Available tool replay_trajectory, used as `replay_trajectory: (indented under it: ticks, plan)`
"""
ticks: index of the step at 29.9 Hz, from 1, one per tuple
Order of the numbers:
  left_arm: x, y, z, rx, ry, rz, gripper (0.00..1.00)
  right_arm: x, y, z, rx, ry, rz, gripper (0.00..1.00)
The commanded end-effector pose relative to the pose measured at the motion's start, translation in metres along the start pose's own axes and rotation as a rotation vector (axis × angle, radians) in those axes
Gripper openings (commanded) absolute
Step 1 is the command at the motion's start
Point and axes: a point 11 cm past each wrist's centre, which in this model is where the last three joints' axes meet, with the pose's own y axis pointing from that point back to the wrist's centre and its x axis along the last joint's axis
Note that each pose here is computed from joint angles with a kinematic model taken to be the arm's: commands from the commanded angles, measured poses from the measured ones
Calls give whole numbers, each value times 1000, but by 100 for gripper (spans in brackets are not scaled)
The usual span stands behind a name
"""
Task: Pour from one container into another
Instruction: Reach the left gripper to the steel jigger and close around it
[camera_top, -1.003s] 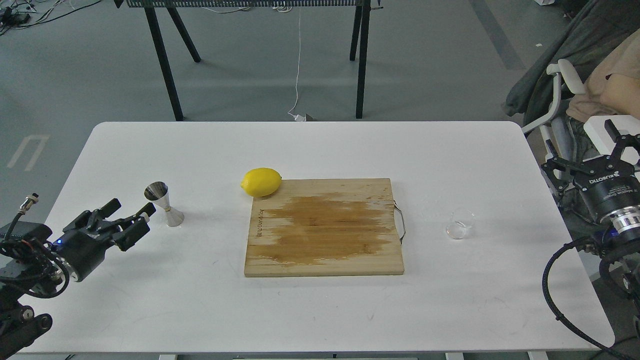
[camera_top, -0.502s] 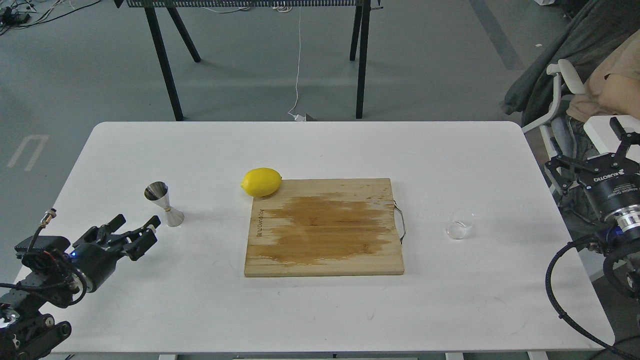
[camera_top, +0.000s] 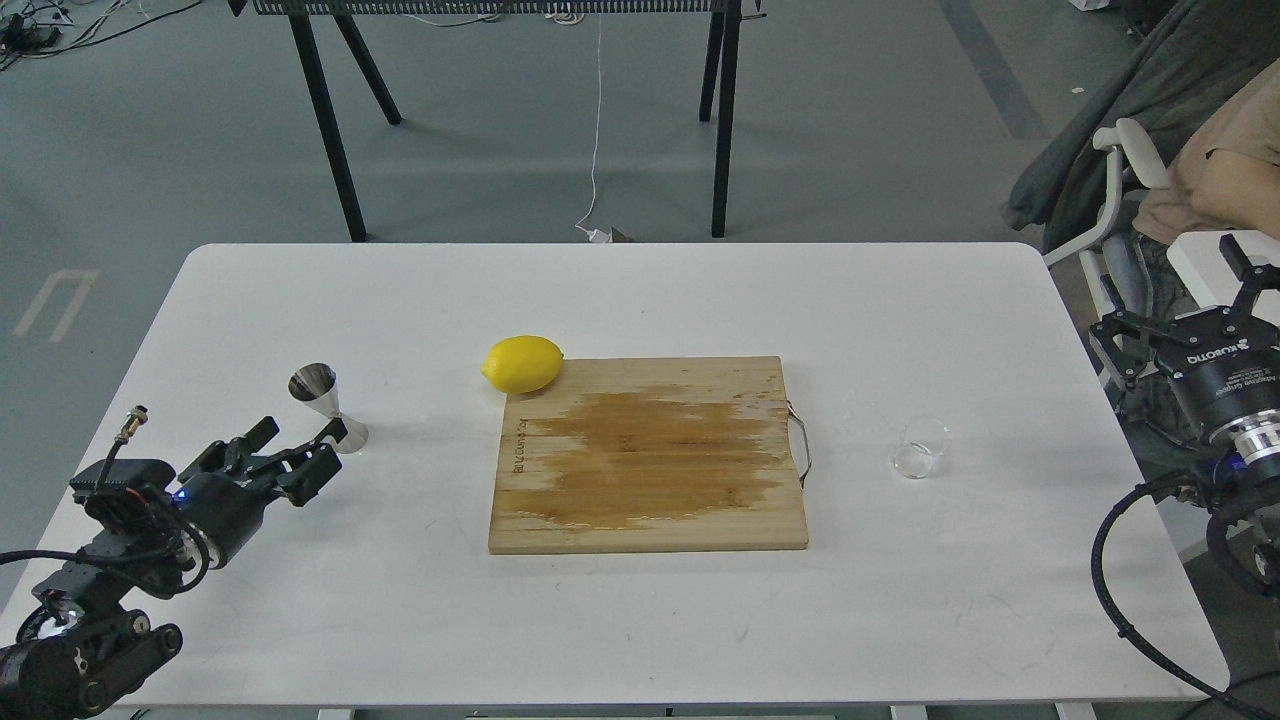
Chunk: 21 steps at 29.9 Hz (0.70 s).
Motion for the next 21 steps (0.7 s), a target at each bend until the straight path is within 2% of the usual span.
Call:
replay_trajectory:
  ticks: [1,21]
  plan:
    - [0,-6,6,-11,6,5,98,0,0,0,1,0,-1,99]
    - [-6,-36,20,-12,-25,-5,97,0,0,-3,6,3,0,99]
